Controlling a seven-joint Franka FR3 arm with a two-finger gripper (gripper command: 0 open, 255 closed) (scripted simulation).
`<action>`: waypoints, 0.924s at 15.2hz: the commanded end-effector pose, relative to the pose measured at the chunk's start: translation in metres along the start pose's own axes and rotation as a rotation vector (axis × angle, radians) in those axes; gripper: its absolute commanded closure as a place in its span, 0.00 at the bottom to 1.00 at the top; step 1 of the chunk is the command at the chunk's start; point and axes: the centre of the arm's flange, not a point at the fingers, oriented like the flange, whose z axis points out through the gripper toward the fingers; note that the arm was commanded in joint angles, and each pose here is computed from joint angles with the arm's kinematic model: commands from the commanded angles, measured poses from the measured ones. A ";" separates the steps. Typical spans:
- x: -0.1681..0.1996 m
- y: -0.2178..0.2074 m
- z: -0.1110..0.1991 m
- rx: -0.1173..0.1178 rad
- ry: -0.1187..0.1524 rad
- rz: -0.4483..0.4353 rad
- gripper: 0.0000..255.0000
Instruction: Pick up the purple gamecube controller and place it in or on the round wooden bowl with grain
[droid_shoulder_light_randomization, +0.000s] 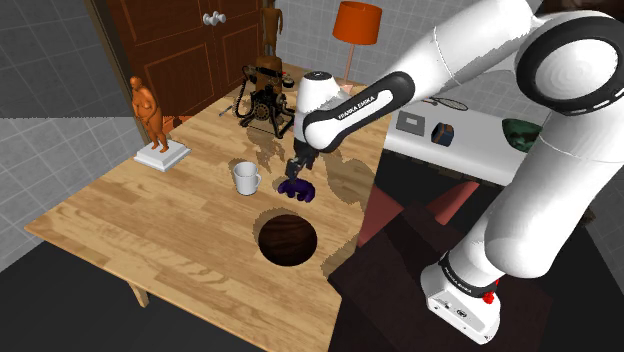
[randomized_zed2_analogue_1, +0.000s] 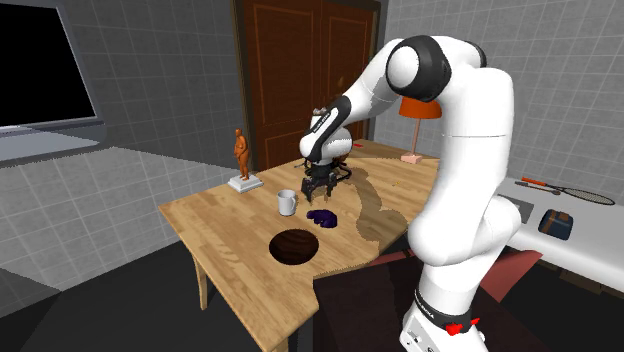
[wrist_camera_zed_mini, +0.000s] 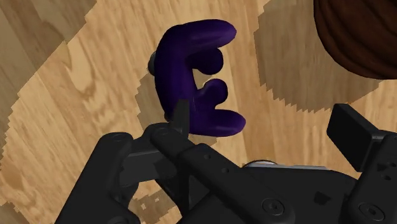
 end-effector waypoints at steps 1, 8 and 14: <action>0.011 -0.008 0.026 0.011 -0.011 -0.019 0.00; 0.024 -0.020 0.080 0.025 -0.027 -0.046 0.00; 0.024 -0.021 0.099 0.025 -0.027 -0.046 0.00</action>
